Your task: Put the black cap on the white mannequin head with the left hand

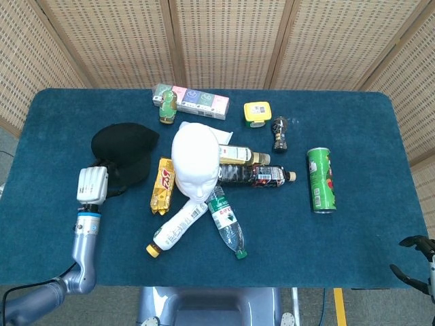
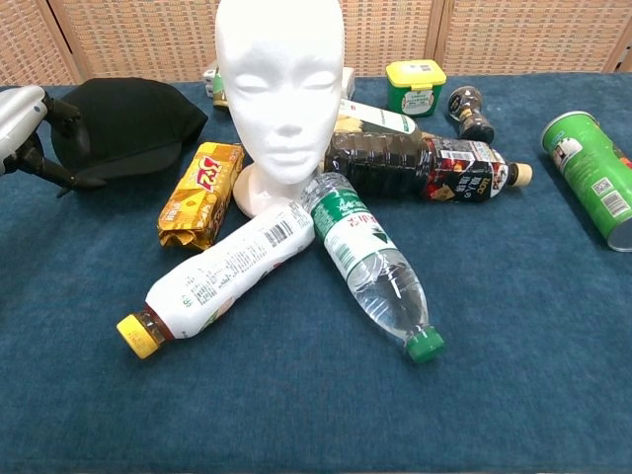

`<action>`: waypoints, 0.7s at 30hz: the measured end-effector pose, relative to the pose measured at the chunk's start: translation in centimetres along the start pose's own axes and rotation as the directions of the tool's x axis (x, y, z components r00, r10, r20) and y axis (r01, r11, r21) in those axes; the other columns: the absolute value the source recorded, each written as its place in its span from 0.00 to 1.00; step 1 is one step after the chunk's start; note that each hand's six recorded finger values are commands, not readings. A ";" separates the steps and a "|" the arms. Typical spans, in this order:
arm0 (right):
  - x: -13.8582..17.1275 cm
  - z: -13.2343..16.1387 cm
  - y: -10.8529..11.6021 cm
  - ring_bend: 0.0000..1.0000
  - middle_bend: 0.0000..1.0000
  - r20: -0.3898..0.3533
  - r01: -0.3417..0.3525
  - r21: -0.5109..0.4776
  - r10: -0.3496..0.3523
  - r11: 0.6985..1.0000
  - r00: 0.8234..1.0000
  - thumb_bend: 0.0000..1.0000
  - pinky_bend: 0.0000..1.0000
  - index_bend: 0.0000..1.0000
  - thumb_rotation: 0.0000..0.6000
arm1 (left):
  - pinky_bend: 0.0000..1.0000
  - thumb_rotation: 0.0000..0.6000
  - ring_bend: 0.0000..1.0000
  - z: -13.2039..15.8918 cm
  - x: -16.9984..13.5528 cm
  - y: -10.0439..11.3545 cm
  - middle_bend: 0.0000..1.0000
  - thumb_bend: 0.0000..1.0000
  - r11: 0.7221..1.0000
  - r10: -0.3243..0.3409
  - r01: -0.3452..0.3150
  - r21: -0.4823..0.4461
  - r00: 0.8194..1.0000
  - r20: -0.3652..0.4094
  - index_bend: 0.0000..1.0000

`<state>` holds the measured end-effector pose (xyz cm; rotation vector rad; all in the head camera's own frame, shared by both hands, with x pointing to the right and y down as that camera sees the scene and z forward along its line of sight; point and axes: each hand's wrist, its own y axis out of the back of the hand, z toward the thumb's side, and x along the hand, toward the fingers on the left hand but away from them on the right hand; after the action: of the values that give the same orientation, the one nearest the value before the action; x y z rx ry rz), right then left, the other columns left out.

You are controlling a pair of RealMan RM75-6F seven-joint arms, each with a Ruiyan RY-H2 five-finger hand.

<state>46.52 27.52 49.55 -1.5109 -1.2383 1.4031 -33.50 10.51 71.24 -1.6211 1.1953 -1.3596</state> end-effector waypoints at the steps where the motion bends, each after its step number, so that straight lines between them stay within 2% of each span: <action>1: 0.0 0.0 0.1 0.48 0.47 0.002 0.001 0.002 -0.001 1.000 1.000 0.12 0.50 0.45 1.00 | 0.54 1.00 0.30 -0.1 0.3 0.1 0.48 0.10 1.000 -0.002 0.002 -0.005 1.000 -0.006 0.55; 7: 0.1 -0.1 0.4 0.48 0.46 0.008 0.010 0.005 -0.010 1.000 1.000 0.12 0.50 0.45 1.00 | 0.54 1.00 0.30 -0.6 1.7 0.3 0.47 0.16 1.000 -0.012 0.011 -0.028 0.999 -0.035 0.50; 14: 0.0 0.0 0.6 0.48 0.46 0.008 0.017 0.012 -0.017 1.000 1.000 0.12 0.50 0.45 1.00 | 0.55 1.00 0.30 -2.0 3.8 0.7 0.44 0.42 1.000 -0.029 0.030 0.003 0.998 -0.056 0.44; 18: 0.0 0.1 0.6 0.48 0.46 0.007 0.018 0.014 -0.018 1.000 1.000 0.12 0.50 0.45 1.00 | 0.57 1.00 0.30 -2.7 5.1 1.2 0.44 0.51 0.999 -0.029 0.031 0.033 0.998 -0.063 0.44; 21: -0.1 0.1 0.6 0.48 0.46 0.007 0.017 0.015 -0.017 1.000 1.000 0.12 0.50 0.45 1.00 | 0.59 1.00 0.30 -3.1 5.9 1.7 0.43 0.55 0.999 -0.028 0.031 0.043 0.997 -0.069 0.44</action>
<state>46.53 27.28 48.97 -1.4825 -1.2396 1.4050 -36.73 4.50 72.30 -1.5785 1.1762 -1.4607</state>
